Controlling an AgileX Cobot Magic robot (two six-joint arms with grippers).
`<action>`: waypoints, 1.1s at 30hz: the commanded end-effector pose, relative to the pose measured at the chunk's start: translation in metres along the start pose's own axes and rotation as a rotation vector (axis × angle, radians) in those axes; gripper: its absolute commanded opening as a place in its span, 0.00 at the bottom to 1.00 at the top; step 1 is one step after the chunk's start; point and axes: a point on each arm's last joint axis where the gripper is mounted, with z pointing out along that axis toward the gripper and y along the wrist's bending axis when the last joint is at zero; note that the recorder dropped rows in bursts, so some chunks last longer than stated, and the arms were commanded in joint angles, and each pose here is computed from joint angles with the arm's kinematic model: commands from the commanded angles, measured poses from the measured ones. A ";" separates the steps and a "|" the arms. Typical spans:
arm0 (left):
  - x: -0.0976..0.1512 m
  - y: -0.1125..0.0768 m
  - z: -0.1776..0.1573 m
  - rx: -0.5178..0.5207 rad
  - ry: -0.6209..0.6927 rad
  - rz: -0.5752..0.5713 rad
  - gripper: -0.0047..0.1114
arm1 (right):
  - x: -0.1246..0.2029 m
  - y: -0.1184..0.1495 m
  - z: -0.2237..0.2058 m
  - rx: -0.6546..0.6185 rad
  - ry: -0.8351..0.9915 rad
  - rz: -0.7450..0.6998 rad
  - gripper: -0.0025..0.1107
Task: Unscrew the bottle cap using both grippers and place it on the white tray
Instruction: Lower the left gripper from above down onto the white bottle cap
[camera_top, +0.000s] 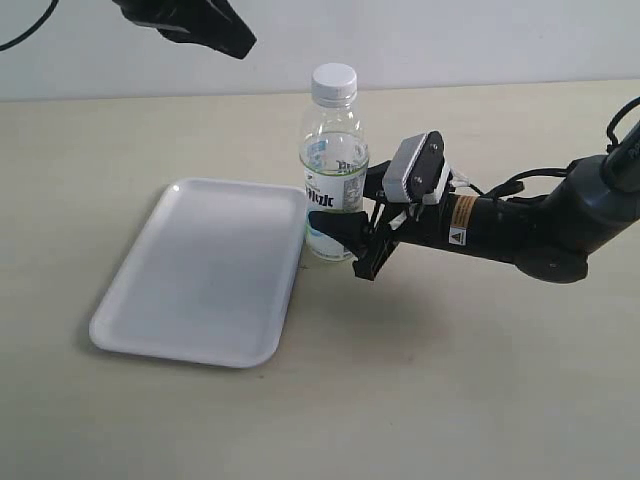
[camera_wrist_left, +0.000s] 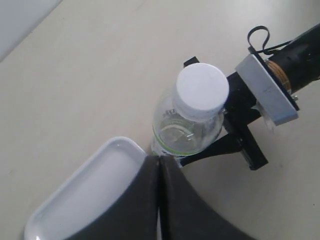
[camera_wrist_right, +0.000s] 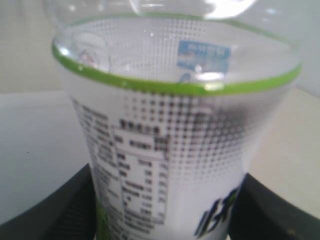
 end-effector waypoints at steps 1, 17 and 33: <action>-0.005 -0.004 -0.001 0.024 -0.025 0.043 0.04 | 0.003 0.000 0.001 0.001 0.038 -0.015 0.03; -0.048 -0.040 0.039 0.012 -0.062 0.465 0.04 | 0.003 0.000 0.001 -0.008 0.038 -0.018 0.03; -0.062 -0.029 0.040 -0.041 0.006 0.078 0.61 | 0.003 0.000 0.001 -0.005 0.042 -0.017 0.03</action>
